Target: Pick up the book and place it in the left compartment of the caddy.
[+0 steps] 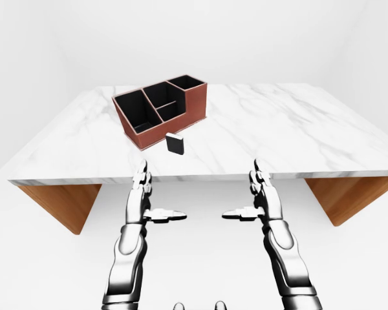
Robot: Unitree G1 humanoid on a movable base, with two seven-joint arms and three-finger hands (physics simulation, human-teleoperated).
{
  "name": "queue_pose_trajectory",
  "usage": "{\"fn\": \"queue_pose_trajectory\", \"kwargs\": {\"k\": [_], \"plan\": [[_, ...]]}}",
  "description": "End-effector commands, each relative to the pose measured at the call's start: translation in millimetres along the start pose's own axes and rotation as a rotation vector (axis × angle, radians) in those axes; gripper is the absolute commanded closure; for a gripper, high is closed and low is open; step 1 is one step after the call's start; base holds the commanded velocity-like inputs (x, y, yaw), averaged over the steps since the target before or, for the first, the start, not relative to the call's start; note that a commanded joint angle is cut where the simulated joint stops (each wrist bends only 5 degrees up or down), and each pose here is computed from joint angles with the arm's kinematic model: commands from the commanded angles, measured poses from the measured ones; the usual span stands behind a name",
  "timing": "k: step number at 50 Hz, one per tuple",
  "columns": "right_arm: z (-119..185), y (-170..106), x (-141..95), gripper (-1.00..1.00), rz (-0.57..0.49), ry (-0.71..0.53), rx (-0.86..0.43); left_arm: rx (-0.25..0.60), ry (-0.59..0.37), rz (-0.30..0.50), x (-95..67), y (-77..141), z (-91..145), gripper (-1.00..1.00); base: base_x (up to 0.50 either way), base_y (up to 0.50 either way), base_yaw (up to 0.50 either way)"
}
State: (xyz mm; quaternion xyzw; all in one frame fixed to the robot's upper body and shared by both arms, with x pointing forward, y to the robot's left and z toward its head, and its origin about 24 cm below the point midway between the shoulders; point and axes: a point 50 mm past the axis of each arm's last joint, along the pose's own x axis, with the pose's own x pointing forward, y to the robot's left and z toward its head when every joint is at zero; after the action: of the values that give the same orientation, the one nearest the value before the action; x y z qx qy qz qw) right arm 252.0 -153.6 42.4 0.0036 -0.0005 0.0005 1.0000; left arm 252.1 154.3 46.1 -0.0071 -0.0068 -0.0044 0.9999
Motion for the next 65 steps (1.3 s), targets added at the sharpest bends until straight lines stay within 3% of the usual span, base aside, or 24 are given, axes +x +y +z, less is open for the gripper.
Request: {"fn": "queue_pose_trajectory", "kwargs": {"k": [1,7,32,44,65], "plan": [[4,-9,-6,-1.00,0.004,-0.005,0.022,-0.041,-0.037,-0.039,-4.8,8,13,-1.00,0.00,0.00,0.00],[10,-10,-10,-1.00,0.001,0.002,0.012,-0.131,-0.067,-0.003,-1.1,21,24,-1.00,0.00,0.00,0.00],[35,-10,-21,-1.00,-0.012,-0.103,-0.010,-0.248,-0.293,0.083,-1.0,67,74,-1.00,0.00,0.00,0.00],[48,-7,-26,-1.00,-0.010,-0.157,-0.026,-0.301,-0.468,0.161,-17.1,98,113,-1.00,0.00,0.00,0.00],[62,-1,-37,-1.00,0.016,-0.216,-0.097,-0.316,-0.473,0.218,-13.4,121,117,-1.00,0.00,0.07,0.00]]}}
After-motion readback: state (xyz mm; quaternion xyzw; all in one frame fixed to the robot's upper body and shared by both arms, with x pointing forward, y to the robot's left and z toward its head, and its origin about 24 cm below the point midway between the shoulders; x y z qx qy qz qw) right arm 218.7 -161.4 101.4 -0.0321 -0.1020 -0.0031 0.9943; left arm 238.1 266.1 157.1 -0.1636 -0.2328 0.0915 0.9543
